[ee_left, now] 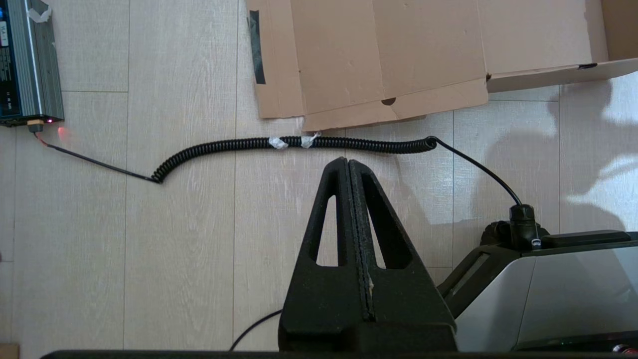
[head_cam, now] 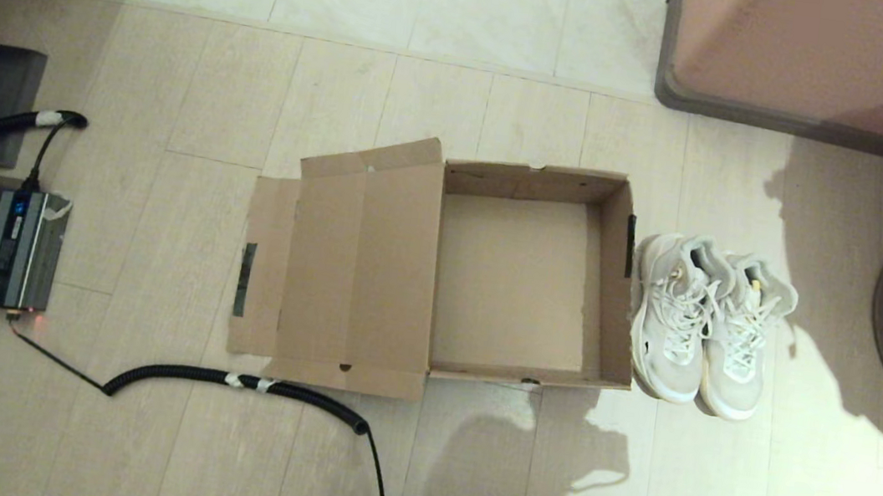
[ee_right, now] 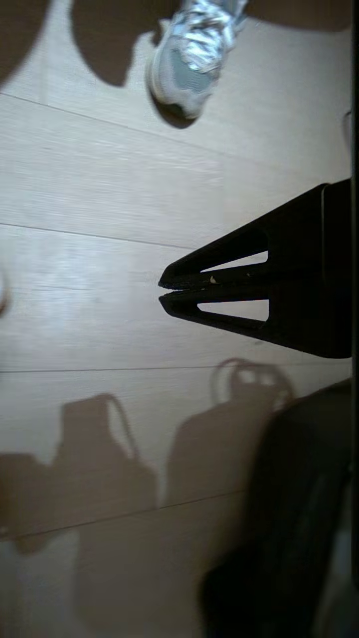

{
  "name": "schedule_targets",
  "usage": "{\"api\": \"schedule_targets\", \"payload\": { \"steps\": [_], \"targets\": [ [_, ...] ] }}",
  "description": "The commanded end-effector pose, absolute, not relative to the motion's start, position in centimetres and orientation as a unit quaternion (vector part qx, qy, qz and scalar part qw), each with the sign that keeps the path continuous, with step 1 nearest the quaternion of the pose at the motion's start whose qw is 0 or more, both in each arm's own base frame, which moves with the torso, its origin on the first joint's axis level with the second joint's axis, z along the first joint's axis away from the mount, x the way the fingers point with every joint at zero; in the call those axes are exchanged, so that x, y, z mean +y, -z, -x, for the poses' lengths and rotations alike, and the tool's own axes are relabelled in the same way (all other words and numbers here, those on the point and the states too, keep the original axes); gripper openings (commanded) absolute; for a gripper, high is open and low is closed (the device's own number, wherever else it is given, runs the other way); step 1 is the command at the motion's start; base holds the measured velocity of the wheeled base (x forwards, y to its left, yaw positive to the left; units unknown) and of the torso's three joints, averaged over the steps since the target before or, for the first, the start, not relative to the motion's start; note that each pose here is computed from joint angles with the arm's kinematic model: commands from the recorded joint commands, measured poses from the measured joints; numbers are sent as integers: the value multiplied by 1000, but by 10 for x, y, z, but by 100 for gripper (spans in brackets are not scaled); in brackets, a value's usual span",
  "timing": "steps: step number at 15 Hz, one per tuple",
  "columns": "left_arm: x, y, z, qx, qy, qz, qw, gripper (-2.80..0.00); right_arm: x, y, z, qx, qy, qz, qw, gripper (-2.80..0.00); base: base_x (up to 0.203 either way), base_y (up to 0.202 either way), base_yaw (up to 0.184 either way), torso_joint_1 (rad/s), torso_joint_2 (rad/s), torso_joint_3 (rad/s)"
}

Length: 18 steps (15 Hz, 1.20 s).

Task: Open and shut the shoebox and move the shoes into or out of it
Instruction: Close the shoe box

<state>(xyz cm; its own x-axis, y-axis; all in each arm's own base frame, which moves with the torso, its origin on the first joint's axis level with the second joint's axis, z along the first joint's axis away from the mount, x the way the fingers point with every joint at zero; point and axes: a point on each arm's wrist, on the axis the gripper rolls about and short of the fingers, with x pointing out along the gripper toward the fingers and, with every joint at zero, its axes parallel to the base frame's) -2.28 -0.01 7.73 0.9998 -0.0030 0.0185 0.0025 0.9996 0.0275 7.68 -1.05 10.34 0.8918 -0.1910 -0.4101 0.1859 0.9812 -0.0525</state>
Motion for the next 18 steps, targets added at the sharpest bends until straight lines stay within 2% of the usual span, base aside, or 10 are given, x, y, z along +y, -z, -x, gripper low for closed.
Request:
{"api": "schedule_targets", "payload": {
  "steps": [1,5,9,14,18],
  "targets": [
    [0,-75,22,-5,1,-14,1000,-280,-8,-89,-51,252,91,17,963,-280,0,0,0,0,0,0],
    [0,-75,22,-5,1,-15,1000,-280,-2,-75,-24,299,36,18,954,-280,0,0,0,0,0,0],
    [0,-75,22,-5,1,-14,1000,-280,1,-76,-22,283,-23,36,958,-280,0,0,0,0,0,0],
    [0,-75,22,-6,1,-14,1000,-280,0,-78,1,133,-32,34,990,-280,0,0,0,0,0,0],
    [0,-75,22,-5,1,-10,1000,-280,0,-75,21,3,-7,31,1000,-280,0,0,0,0,0,0]
  ]
}}
